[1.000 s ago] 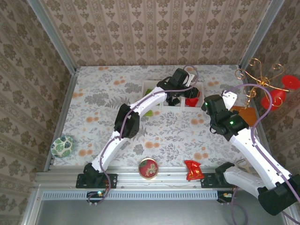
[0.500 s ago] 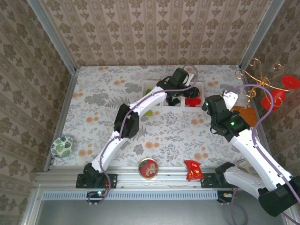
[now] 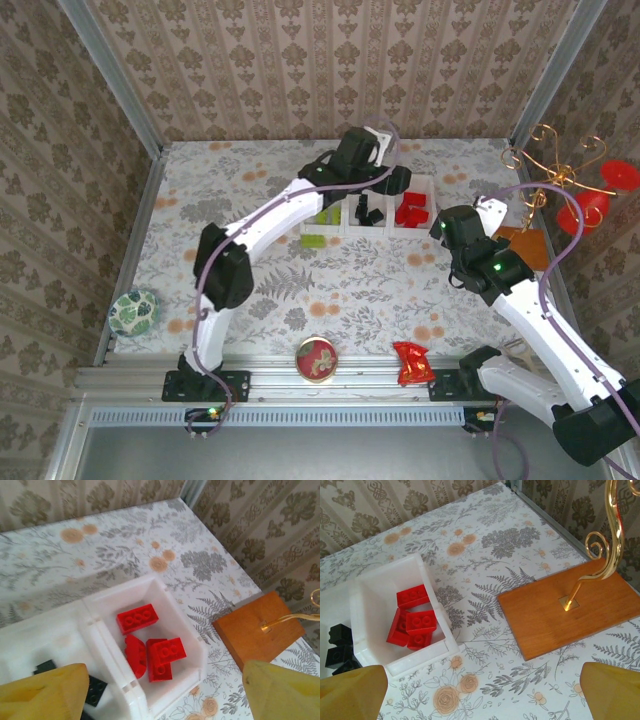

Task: Sort the legos into containers by color
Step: Pick up the lego from the center of the table.

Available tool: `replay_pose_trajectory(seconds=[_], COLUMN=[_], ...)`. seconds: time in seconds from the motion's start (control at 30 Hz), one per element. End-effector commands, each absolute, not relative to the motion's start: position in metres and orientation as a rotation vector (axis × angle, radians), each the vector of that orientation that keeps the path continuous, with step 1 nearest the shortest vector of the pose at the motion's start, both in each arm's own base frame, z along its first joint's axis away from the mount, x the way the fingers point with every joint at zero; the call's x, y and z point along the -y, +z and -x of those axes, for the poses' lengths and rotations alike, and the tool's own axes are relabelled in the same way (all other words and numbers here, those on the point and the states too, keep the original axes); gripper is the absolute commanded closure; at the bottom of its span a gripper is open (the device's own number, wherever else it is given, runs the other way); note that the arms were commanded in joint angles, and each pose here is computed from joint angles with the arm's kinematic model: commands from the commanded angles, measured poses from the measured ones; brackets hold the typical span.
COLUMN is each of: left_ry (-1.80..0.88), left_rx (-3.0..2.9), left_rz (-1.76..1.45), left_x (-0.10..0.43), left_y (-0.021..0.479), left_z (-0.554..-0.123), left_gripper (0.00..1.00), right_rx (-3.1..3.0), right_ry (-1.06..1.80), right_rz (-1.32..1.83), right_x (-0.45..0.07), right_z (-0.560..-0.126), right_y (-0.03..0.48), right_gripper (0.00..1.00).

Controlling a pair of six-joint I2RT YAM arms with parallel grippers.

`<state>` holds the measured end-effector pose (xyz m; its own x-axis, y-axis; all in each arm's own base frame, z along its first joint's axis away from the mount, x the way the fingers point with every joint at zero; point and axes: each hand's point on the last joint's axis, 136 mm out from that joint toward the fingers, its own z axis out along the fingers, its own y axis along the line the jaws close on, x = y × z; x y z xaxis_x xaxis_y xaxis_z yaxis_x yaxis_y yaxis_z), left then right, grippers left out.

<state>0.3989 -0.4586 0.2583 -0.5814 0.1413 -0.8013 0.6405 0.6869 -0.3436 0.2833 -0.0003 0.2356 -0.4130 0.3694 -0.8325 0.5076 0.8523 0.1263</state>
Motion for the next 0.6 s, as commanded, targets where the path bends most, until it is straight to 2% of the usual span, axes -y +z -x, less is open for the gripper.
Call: replay_pose_trajectory(seconds=[0.0,0.3,0.43,0.57], left_ry=[-0.731,-0.54,-0.412,-0.287], left_rx=[-2.073,-2.161,-2.217,-2.266], left_rz=[-0.49,-0.329,-0.311,-0.298], left_x=[0.423,0.323,0.288,0.255], left_y=[0.268,0.239,0.219,0.195], left_z=[-0.41,-0.383,-0.365,-0.348], left_gripper=[0.15,0.12,0.01,0.0], right_rx=[-2.044,-2.06,-2.067,-2.08], right_ry=[-0.16,-0.158,-0.145,-0.146], right_rz=[-0.632,-0.629,-0.628,-0.634], right_x=[-0.004,-0.01,-0.013,-0.012], right_z=[-0.29,-0.301,-0.303,-0.303], right_y=[0.24,0.237,0.235,0.229], right_gripper=[0.0,0.0,0.0,0.0])
